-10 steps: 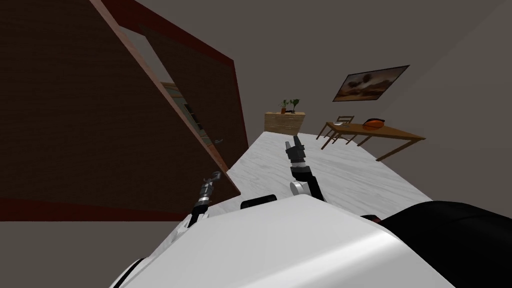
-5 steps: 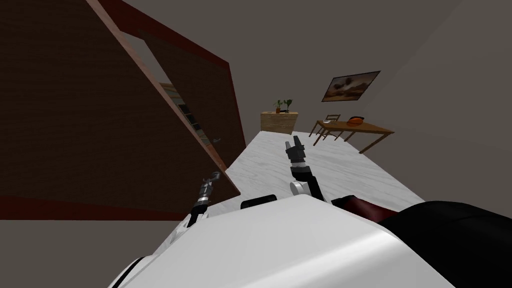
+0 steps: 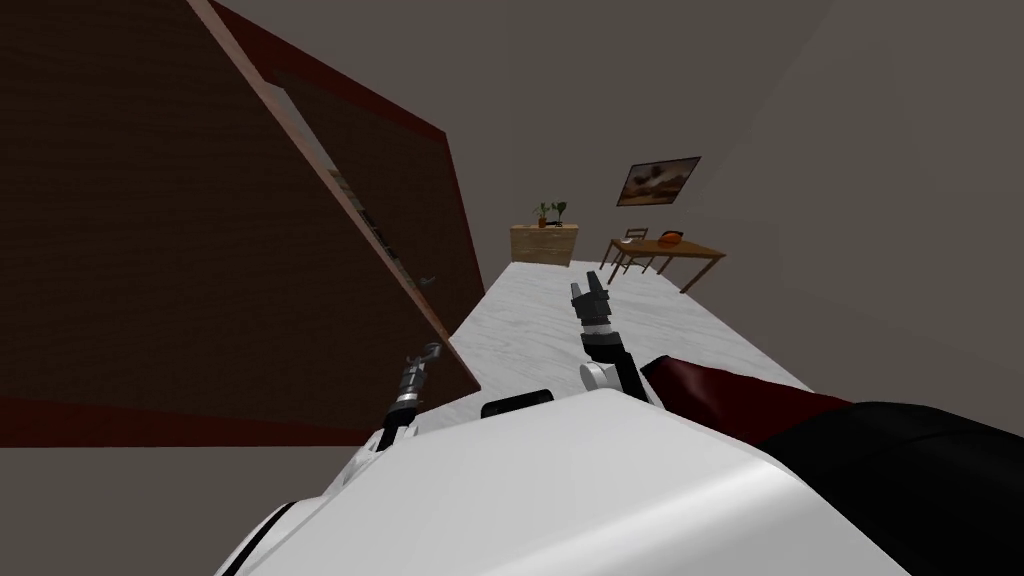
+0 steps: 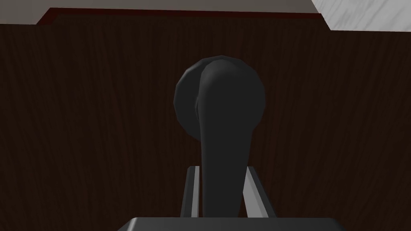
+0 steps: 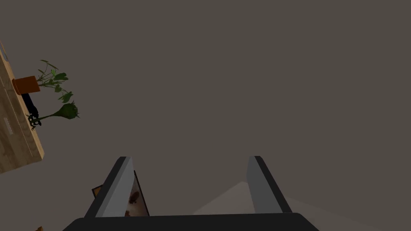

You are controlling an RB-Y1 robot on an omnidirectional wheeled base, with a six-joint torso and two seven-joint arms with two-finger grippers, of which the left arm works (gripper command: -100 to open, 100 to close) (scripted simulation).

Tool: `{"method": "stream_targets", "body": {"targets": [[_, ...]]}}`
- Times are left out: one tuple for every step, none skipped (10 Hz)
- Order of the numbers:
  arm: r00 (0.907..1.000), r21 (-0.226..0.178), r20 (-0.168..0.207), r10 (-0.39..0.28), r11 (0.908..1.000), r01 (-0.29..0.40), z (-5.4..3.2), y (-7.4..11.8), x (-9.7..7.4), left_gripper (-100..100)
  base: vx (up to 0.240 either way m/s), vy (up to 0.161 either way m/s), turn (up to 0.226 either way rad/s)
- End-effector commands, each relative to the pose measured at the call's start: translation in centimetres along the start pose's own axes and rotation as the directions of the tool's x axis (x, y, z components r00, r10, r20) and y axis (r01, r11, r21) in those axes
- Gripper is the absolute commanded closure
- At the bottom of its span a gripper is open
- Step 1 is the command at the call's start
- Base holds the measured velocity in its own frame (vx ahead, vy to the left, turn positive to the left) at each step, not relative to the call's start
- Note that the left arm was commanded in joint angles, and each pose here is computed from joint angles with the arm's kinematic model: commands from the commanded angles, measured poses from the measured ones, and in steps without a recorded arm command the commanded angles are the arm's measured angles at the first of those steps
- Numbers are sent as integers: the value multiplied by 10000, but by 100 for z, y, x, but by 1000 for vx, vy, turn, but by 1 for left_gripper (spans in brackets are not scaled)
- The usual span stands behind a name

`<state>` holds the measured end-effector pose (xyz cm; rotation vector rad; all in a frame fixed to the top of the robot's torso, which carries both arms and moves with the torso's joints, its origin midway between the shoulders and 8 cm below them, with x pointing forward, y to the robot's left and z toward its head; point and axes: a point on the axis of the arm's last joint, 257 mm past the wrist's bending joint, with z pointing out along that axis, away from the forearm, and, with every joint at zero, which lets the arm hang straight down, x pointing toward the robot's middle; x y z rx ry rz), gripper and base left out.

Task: Pull the door open

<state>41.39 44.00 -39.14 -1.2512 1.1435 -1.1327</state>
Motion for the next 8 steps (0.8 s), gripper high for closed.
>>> {"method": "stream_targets", "body": {"targets": [[10000,15,-86,-46,10000,47,7,1,67,100,-44,-1,23],[9999,22,-102,-53,10000,54,17,0,76,100,-151,54,-181],[9999,23,-105,-55,10000,55,19,0,77,100,-205,68,-161],[9999,25,-110,-57,10000,57,22,-1,80,100,-166,49,-113],[9999,27,-113,-58,10000,58,24,-1,81,100,-164,50,-86],[10000,44,-9,0,10000,1,36,-17,19,100,-76,26,-16],[9997,24,-257,8,10000,-7,-50,0,25,100,-140,16,-121],[9994,30,-332,8,10000,-7,-72,-1,26,100,-192,37,-79]]}}
